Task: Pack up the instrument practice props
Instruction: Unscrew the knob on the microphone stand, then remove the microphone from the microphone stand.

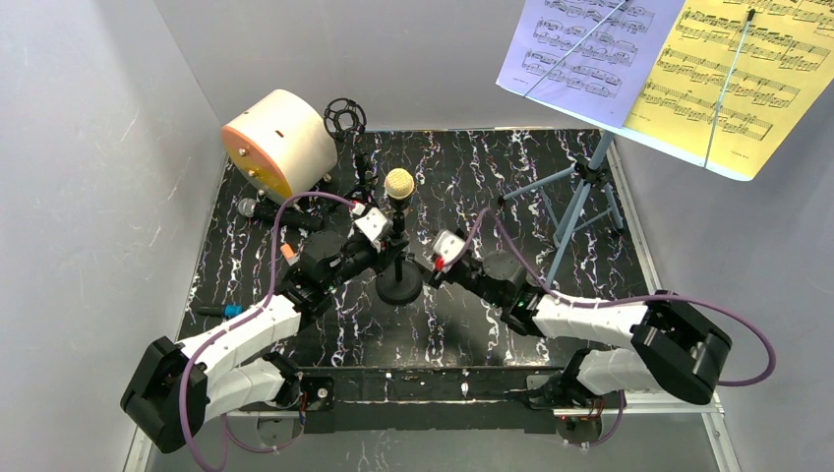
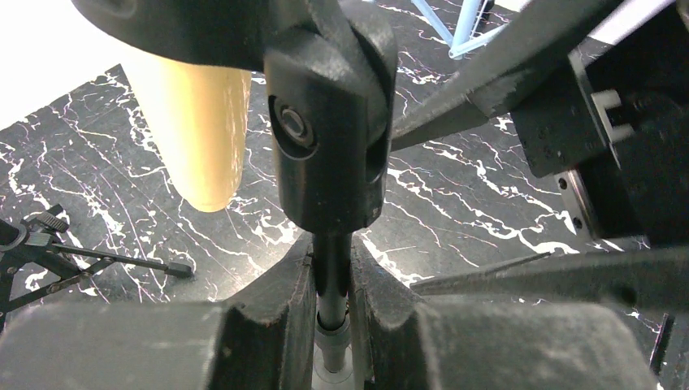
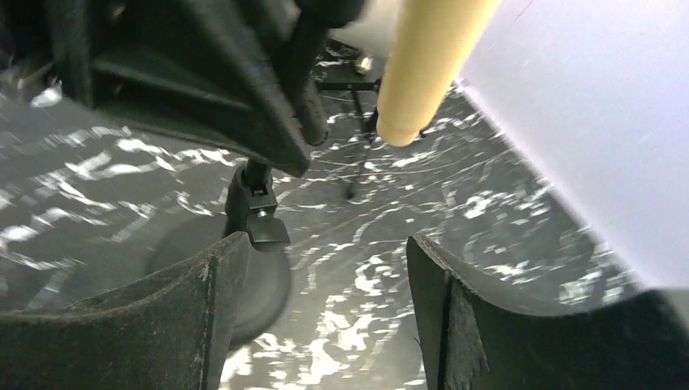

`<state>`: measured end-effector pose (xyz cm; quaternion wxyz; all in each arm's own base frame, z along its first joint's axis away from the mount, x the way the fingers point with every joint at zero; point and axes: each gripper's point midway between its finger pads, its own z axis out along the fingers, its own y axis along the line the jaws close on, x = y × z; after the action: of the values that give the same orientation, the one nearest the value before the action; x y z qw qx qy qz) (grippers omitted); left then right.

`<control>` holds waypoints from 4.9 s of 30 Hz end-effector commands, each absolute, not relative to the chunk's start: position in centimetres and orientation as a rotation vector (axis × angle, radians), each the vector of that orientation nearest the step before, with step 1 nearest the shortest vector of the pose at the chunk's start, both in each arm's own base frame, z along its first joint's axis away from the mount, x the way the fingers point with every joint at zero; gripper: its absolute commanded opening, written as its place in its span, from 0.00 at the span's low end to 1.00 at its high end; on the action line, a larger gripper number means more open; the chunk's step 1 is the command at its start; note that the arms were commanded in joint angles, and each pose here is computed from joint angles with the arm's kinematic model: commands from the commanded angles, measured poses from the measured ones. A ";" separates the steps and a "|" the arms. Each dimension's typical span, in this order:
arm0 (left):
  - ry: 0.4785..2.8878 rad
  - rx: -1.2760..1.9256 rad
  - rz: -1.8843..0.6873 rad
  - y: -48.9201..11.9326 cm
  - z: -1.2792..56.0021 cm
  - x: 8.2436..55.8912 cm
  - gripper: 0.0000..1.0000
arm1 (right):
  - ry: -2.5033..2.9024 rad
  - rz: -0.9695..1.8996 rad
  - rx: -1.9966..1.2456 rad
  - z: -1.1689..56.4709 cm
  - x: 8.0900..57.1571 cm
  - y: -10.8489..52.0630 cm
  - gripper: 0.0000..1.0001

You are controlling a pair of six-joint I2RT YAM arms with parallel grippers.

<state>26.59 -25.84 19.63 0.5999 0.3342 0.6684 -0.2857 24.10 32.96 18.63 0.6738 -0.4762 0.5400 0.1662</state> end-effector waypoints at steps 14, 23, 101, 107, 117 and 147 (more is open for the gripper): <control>1.493 0.790 -0.718 -26.5 21.0 25.6 0.00 | 1.746 1.489 -0.250 18.5 22.8 34.6 0.71; 1.491 0.789 -0.715 -26.5 21.0 25.6 0.00 | 1.735 1.542 -0.331 17.0 22.7 35.2 0.39; 1.473 0.832 -0.739 -27.0 20.1 25.2 0.11 | 1.239 1.272 -0.865 29.6 22.9 38.1 0.02; 1.467 0.809 -0.730 -26.7 20.3 25.3 0.46 | 1.201 1.246 -0.962 27.8 21.8 37.8 0.01; 1.408 0.701 -0.693 -25.2 22.3 25.5 0.66 | 1.163 1.171 -1.047 23.9 20.8 36.7 0.01; 1.589 0.459 -0.837 -24.2 27.6 24.4 0.76 | 1.221 0.703 -1.015 16.2 23.3 34.5 0.01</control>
<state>24.85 -23.58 25.73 0.6279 0.1897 0.6685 -0.3504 22.20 35.32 18.04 0.6323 -0.4149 0.5296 0.3842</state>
